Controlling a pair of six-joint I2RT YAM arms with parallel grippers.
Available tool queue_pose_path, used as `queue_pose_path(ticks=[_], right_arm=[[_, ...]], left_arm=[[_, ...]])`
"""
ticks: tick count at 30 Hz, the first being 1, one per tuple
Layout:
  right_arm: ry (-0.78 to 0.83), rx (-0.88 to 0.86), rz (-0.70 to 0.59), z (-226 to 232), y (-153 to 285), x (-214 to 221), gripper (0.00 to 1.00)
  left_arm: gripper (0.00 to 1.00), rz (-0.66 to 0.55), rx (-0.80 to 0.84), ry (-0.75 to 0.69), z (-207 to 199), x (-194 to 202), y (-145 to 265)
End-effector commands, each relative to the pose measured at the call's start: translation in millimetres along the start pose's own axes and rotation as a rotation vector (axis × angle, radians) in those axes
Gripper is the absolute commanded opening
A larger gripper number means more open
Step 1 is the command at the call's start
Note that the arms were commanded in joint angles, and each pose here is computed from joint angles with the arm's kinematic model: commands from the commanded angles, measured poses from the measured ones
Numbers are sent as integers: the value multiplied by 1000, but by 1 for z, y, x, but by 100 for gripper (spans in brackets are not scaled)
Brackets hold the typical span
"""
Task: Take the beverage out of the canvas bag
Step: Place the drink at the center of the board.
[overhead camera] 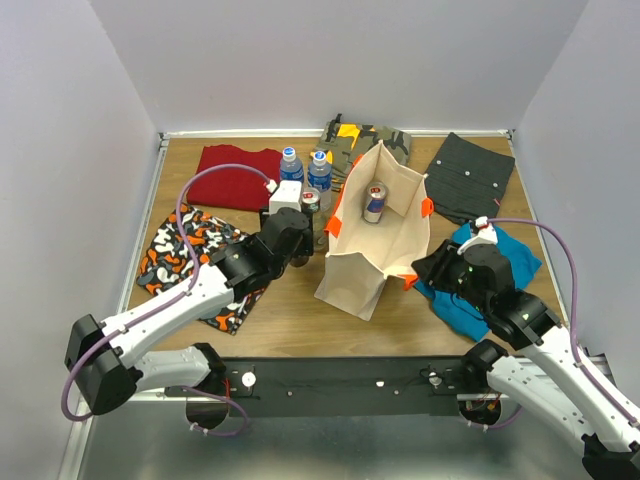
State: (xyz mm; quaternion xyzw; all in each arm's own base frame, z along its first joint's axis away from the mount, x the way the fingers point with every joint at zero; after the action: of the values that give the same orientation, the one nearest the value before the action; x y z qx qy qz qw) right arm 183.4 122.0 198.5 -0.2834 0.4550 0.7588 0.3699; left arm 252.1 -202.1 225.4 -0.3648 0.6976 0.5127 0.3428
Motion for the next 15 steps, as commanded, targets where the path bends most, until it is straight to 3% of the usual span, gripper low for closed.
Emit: queue_pose_path(ticks=[1, 15], right_arm=[[16, 20, 28, -7, -1, 9, 49], [14, 27, 29, -8, -2, 9, 49]], left_arm=[[0, -86, 42, 108, -7, -17, -14], [0, -79, 33, 99, 1, 10, -46]])
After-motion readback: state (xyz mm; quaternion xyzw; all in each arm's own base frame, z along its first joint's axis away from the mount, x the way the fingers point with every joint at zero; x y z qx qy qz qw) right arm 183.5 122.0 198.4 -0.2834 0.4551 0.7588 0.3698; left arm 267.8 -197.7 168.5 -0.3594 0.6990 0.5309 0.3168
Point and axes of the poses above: each gripper's point midway between its finger pads, its own y axis back along the fingers, its own z axis along the line the jaws close on, x = y × z, the point moved 3 cm from there along y, back along the fingers, and after that the axes turned 7 degrees about y, right-handed, at the moved point
